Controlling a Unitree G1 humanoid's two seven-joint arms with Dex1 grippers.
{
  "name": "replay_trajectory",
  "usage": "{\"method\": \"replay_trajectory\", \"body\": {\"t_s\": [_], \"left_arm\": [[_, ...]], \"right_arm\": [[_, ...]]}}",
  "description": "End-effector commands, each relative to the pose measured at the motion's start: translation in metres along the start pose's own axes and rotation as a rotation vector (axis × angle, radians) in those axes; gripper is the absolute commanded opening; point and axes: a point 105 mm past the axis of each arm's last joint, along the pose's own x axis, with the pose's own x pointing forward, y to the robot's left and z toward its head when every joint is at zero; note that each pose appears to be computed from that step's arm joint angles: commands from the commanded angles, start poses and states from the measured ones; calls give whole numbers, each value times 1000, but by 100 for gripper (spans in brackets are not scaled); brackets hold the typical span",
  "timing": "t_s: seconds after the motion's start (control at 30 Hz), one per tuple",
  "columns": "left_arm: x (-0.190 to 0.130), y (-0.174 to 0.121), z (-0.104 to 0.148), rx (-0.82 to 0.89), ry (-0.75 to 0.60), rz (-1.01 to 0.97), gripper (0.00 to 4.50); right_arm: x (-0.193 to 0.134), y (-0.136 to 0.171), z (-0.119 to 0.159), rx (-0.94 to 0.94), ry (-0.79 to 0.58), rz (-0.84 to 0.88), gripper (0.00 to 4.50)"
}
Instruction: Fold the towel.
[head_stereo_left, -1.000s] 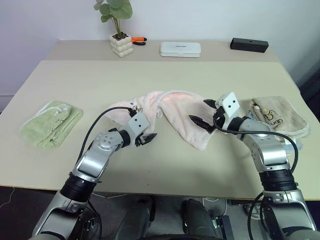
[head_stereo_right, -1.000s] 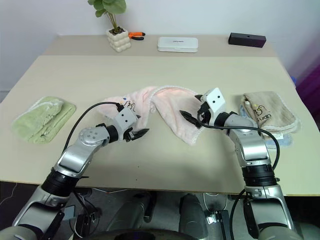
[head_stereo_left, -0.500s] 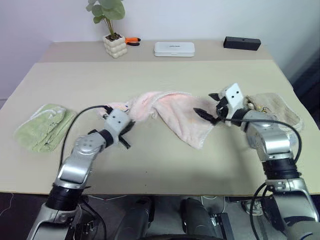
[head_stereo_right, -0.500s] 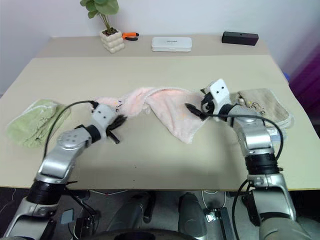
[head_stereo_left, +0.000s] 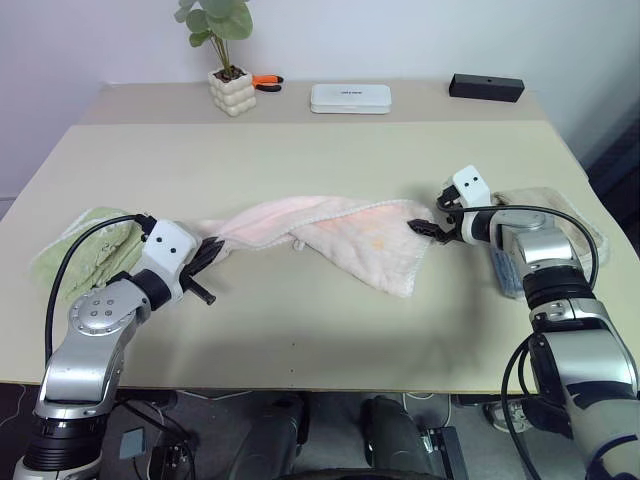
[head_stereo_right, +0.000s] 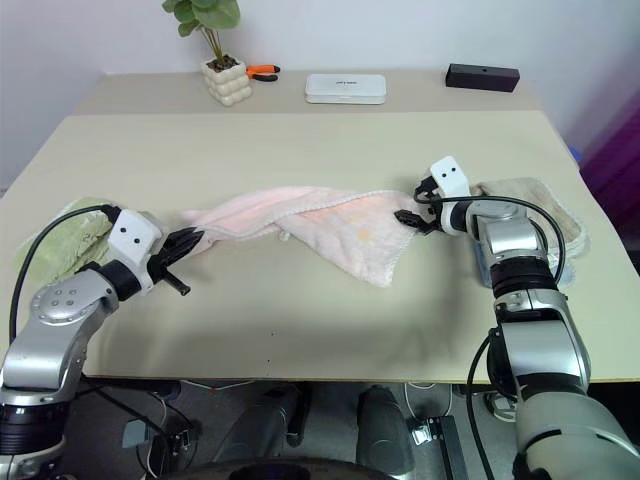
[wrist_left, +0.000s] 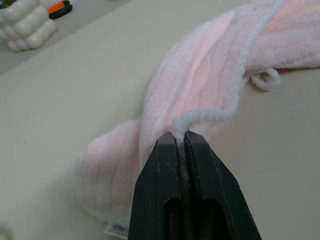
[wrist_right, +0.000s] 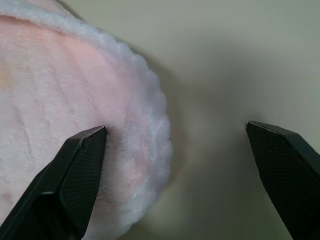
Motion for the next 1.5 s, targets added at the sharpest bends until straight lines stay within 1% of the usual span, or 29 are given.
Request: {"method": "replay_trajectory", "body": {"t_s": [0.03, 0.07, 0.1, 0.17, 0.2, 0.3, 0.4, 0.47, 0.57, 0.63, 0.67, 0.7, 0.73, 0.8, 0.9, 0.97, 1.03, 1.07, 1.13, 1.17, 1.2, 1.23, 1.3, 1.37, 1.5], "left_arm": [[-6, 5, 9, 32, -22, 23, 0], [-6, 5, 8, 32, -20, 23, 0], [-6, 5, 8, 32, -17, 24, 0], [-6, 9, 6, 29, -9, 34, 0], [-6, 12, 5, 24, -6, 43, 0], [-2, 26, 6, 9, -14, 85, 0], [7, 53, 15, 14, -51, 173, 0], [17, 80, 36, 31, -122, 263, 0], [23, 120, 78, 65, -257, 405, 0], [17, 149, 118, 71, -392, 513, 0], [13, 159, 132, 66, -443, 544, 0], [9, 166, 141, 66, -476, 561, 0], [6, 169, 146, 69, -491, 565, 0], [-1, 169, 148, 87, -501, 543, 0], [-13, 155, 135, 90, -476, 446, 0], [-21, 137, 116, 83, -419, 358, 0], [-30, 119, 92, 57, -348, 287, 0], [-34, 114, 85, 46, -325, 269, 0], [-49, 92, 55, -3, -216, 193, 0], [-55, 84, 45, -21, -177, 167, 0], [-64, 75, 33, -81, -135, 132, 0], [-70, 66, 26, -124, -102, 96, 0], [-83, 48, 10, -168, -14, 12, 0], [-93, 33, -2, -206, 66, -57, 0], [-100, 22, -10, -242, 128, -123, 0]], "right_arm": [[-2, -2, 19, -37, -51, 0, 264], [-4, -3, 21, -46, -59, -3, 209], [-5, -4, 24, -55, -69, -5, 168], [-9, -5, 31, -74, -93, -7, 52], [-10, -6, 36, -86, -108, -9, 3], [-16, -10, 55, -135, -169, -41, 3], [-24, -17, 87, -201, -260, -104, 3], [-33, -25, 118, -256, -346, -176, 3], [-49, -32, 164, -322, -476, -265, 3], [-66, -34, 196, -362, -572, -320, 3], [-73, -33, 208, -384, -607, -328, 3], [-77, -32, 215, -399, -633, -325, 3], [-80, -30, 219, -412, -648, -316, 3], [-85, -21, 222, -450, -677, -262, 3], [-88, -1, 210, -497, -677, -125, 3], [-87, 12, 189, -513, -631, -24, 3], [-86, 23, 160, -510, -552, 79, 3], [-86, 27, 151, -505, -525, 111, 3], [-92, 35, 108, -468, -400, 228, 3], [-95, 39, 93, -447, -355, 269, 3], [-100, 43, 76, -422, -302, 317, 3], [-105, 45, 66, -411, -266, 345, 3], [-112, 50, 49, -399, -201, 398, 3], [-118, 52, 38, -391, -151, 427, 3], [-119, 54, 32, -400, -119, 446, 3]]}}
